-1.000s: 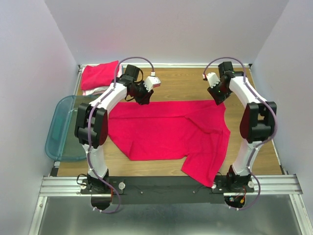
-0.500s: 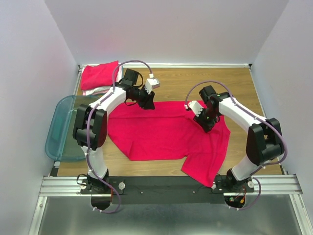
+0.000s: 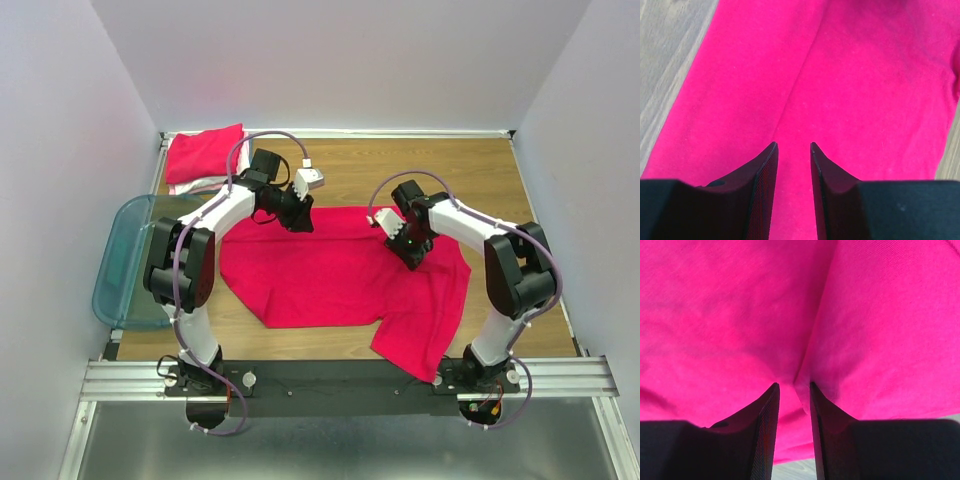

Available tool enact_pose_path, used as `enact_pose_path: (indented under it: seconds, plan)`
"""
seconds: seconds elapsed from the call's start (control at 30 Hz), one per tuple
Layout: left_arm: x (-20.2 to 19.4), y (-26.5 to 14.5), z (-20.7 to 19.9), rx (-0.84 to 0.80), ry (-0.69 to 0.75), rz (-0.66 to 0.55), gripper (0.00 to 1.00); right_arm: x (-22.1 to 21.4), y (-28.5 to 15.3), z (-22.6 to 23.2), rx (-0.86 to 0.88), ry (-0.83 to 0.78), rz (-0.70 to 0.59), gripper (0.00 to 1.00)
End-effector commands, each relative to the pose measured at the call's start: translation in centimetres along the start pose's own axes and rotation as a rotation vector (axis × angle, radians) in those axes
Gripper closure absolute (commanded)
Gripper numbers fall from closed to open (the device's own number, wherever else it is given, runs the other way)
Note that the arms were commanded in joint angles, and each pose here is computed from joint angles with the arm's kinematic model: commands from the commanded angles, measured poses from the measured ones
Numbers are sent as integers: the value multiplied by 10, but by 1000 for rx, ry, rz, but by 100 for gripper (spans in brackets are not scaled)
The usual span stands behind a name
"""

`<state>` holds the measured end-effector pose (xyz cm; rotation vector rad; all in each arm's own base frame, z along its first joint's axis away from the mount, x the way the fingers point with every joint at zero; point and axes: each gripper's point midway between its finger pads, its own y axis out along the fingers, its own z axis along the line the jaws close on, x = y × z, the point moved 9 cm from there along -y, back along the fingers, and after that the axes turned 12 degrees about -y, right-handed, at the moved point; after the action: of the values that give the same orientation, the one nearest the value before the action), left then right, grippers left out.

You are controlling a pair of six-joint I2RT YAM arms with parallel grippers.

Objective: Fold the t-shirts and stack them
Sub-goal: Fold the flattened tshirt in 1/3 of the way

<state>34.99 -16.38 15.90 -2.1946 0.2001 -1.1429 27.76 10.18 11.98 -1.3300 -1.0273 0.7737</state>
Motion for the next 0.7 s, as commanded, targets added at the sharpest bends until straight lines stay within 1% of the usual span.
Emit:
enact_pose_path:
  seconds: [0.0,0.1,0.17,0.3,0.37,0.43,0.47,0.57,0.6,0.67]
  plan:
    - [6,-7,-5,14,31,-27,60,8,6,-9,-62,21,-2,62]
    - [4,-7,-4,16,30,-23,60,12,5,-13,-87,31,-9,62]
    - [4,-6,-3,19,32,-21,60,11,4,-17,-123,30,10,62]
    - [4,-5,-2,17,31,-19,60,9,9,-18,-134,18,31,63]
    - [3,-4,-1,17,26,-16,60,8,12,-19,-135,17,35,64]
    - [3,-3,-1,17,28,-16,60,8,13,-19,-139,15,39,67]
    - [3,-3,-1,18,27,-14,60,8,14,-19,-138,14,40,69]
    - [3,-4,0,24,29,-13,60,8,11,-20,-147,12,38,80]
    - [3,-5,0,23,28,-11,60,9,10,-21,-151,12,33,88]
    - [4,-5,0,23,30,-10,60,14,-3,-23,-176,18,0,97]
